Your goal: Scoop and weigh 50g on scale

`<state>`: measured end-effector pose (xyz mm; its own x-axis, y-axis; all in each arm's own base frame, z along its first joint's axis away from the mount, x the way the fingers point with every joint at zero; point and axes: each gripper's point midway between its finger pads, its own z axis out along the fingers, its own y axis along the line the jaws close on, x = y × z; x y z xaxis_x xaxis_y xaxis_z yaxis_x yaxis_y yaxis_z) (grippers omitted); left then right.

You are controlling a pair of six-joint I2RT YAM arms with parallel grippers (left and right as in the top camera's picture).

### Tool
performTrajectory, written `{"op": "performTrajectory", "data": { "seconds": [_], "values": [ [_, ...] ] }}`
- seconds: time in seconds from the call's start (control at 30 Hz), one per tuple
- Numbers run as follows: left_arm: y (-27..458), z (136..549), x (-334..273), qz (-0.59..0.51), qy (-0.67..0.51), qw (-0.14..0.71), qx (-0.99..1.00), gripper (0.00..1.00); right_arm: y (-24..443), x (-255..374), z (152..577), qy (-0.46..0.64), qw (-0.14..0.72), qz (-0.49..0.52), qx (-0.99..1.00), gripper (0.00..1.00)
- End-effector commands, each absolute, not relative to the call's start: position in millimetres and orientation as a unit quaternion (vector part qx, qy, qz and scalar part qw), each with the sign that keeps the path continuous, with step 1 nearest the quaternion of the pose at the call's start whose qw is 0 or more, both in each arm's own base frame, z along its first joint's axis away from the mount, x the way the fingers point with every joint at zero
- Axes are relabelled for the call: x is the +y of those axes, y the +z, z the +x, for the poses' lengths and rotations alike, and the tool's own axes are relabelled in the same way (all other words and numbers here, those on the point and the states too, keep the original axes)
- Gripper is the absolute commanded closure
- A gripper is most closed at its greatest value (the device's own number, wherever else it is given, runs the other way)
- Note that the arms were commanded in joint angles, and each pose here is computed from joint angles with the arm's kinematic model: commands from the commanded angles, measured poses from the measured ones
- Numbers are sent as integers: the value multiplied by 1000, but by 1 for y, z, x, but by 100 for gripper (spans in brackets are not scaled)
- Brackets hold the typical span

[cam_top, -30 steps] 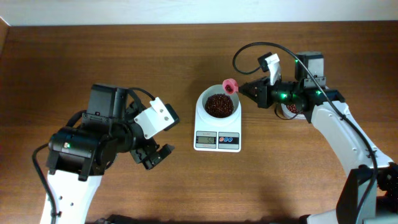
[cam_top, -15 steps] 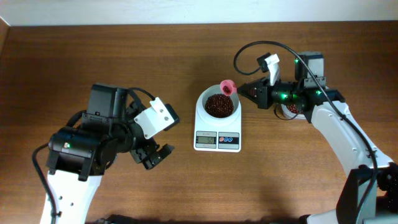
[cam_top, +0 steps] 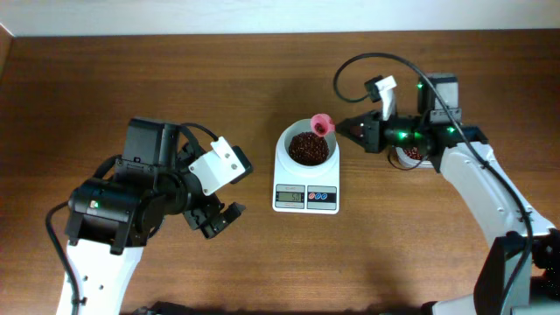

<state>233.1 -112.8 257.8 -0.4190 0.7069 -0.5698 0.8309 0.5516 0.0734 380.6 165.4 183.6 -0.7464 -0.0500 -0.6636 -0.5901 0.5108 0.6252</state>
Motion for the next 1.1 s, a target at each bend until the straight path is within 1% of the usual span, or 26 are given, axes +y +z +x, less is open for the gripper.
{"op": "performTrajectory", "data": {
  "seconds": [0.0, 0.2, 0.33, 0.43, 0.47, 0.57, 0.8, 0.87, 1.07],
  "values": [
    [257, 232, -113, 467, -114, 282, 830, 1, 188, 136, 386, 465, 300, -158, 818, 96],
    [257, 232, -113, 467, -114, 282, 830, 1, 175, 65, 389, 445, 297, -58, 843, 96],
    [257, 232, -113, 467, -114, 282, 830, 1, 168, 21, 384, 423, 305, -16, 853, 96],
    [257, 232, -113, 467, -114, 282, 830, 1, 148, -13, 380, 365, 295, 31, 882, 96],
    [257, 232, -113, 467, -114, 282, 830, 1, 140, -23, 375, 334, 291, 23, 896, 96],
    [257, 232, -113, 467, -114, 282, 830, 1, 134, -33, 372, 298, 284, 32, 911, 96],
    [257, 232, -113, 467, -114, 282, 830, 1, 149, -67, 366, 159, 306, 42, 938, 96],
    [257, 232, -113, 467, -114, 282, 830, 1, 152, -66, 366, 126, 307, 35, 943, 96],
    [257, 232, -113, 467, -114, 282, 830, 1, 166, -63, 364, -90, 293, -10, 952, 96]
  ]
}}
